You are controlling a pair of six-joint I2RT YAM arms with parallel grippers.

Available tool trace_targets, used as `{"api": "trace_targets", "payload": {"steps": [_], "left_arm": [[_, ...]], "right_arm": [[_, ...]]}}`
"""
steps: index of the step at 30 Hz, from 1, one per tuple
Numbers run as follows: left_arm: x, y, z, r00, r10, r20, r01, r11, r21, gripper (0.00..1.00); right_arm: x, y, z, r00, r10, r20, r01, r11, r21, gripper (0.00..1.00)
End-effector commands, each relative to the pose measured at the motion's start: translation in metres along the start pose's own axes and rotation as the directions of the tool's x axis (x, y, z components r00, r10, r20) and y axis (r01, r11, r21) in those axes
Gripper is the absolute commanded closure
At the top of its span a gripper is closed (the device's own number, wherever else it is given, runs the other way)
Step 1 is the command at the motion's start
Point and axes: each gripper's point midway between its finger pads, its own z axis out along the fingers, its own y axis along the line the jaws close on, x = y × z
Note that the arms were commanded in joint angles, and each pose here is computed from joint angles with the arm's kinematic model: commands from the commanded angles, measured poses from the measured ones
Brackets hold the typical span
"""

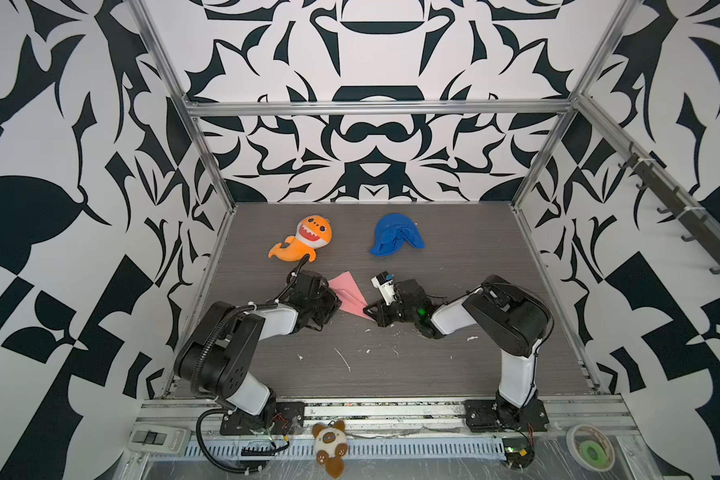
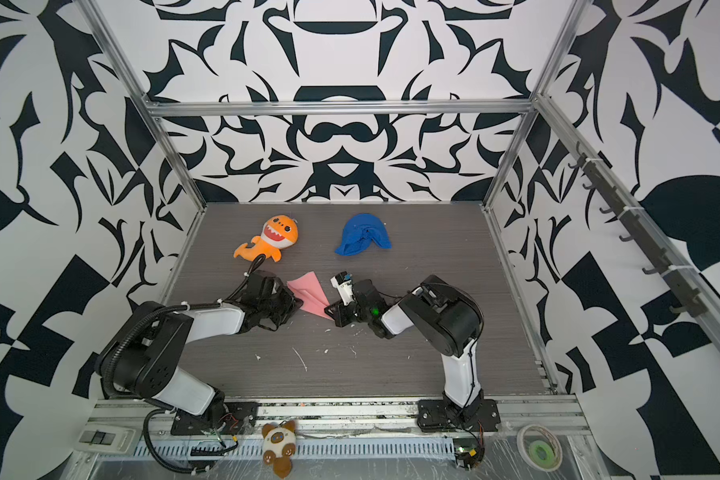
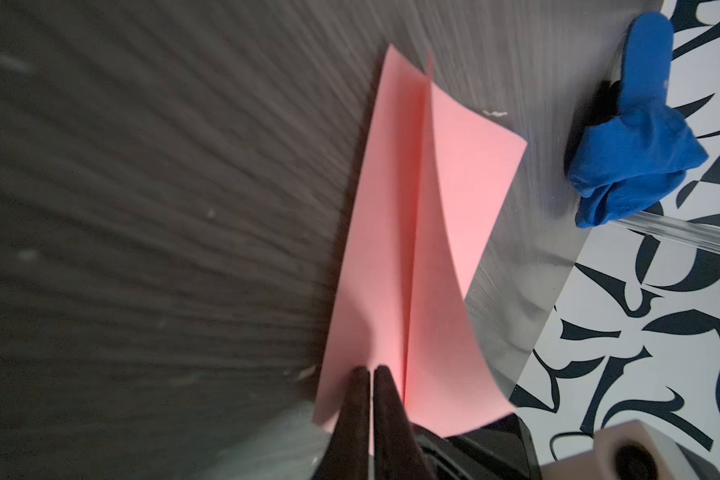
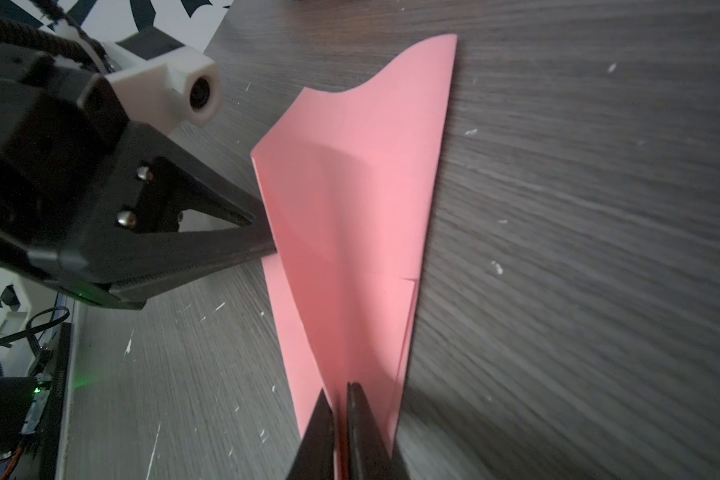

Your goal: Fold a paper plane with a square sheet of paper (pick it up from the middle)

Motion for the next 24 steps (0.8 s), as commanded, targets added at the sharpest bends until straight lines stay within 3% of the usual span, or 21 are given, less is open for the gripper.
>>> {"api": "trace_targets", "payload": {"steps": [1, 16, 24], "left_arm": [[-0.003, -0.01, 0.002, 1.0, 0.0, 0.003, 0.0, 1.0, 0.003, 0.92], [0.003, 0.019, 0.008, 0.999, -0.041, -0.028, 0.037, 0.989, -0.142, 0.95], [0.004, 0.026, 0.007, 0.998, -0.05, -0.026, 0.045, 0.986, -0.163, 0.96]], "right_arm": [[-0.005, 0.0, 0.002, 1.0, -0.015, 0.005, 0.015, 1.0, -0.006, 0.87], [-0.002, -0.013, 0.005, 0.982, -0.168, -0.084, 0.177, 0.978, 0.108, 0.79], [-0.005, -0.011, 0.003, 0.989, -0.124, -0.075, 0.131, 0.986, 0.107, 0.85]]}}
